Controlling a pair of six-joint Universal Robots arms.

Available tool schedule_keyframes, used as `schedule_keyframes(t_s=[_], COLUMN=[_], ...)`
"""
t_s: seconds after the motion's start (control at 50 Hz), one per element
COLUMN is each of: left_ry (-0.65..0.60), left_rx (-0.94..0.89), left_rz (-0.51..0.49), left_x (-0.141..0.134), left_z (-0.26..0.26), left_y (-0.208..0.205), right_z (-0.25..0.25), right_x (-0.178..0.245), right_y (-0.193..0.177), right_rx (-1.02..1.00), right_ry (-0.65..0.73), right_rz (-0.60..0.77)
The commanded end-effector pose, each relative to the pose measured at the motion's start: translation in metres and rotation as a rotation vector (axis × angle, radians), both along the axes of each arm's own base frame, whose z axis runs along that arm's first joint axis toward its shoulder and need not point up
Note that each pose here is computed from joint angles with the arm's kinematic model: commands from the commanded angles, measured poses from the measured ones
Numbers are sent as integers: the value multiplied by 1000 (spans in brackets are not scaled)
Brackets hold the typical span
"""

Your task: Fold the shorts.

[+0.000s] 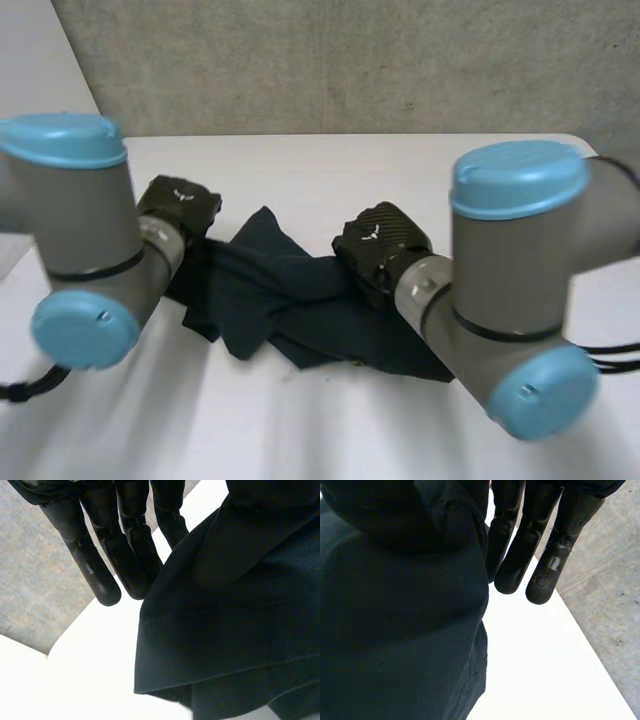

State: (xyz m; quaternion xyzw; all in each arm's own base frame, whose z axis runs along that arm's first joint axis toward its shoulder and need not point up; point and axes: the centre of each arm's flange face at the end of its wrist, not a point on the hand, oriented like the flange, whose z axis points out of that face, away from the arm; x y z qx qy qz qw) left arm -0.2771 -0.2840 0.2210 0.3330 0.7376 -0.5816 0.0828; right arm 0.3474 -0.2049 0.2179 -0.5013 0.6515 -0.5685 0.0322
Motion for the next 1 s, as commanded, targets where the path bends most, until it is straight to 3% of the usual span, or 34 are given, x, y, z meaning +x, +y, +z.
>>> schedule_keyframes(t_s=[0.02, 0.08, 0.16, 0.22, 0.3, 0.44, 0.6, 0.76, 0.88, 1.0], left_ry=[85, 165, 300, 358, 421, 457, 396, 259, 136, 124], left_rx=[-271, -512, -816, -929, -1018, -794, -403, -84, 64, 68], left_rz=[-3, 2, 30, 40, 43, 30, 25, 15, 62, 72], left_x=[-31, -39, -38, -38, -29, -18, -6, 2, 24, 32], left_z=[57, 117, 185, 205, 236, 180, 63, -53, -82, -75], left_y=[-61, -77, -82, -79, -61, -64, -64, -62, -64, -65], right_z=[37, 91, 173, 215, 214, 174, 70, -51, -62, -42], right_x=[33, 40, 34, 16, 13, 12, 3, 10, 9, 13], right_y=[-59, -81, -83, -84, -82, -70, -50, 6, 16, 9], right_rx=[-272, -513, -829, -994, -982, -807, -466, -97, -10, 21], right_ry=[-193, -369, -592, -707, -693, -542, -257, -13, -35, -167], right_rz=[-51, -87, -128, -166, -171, -144, -114, -9, -18, -56])
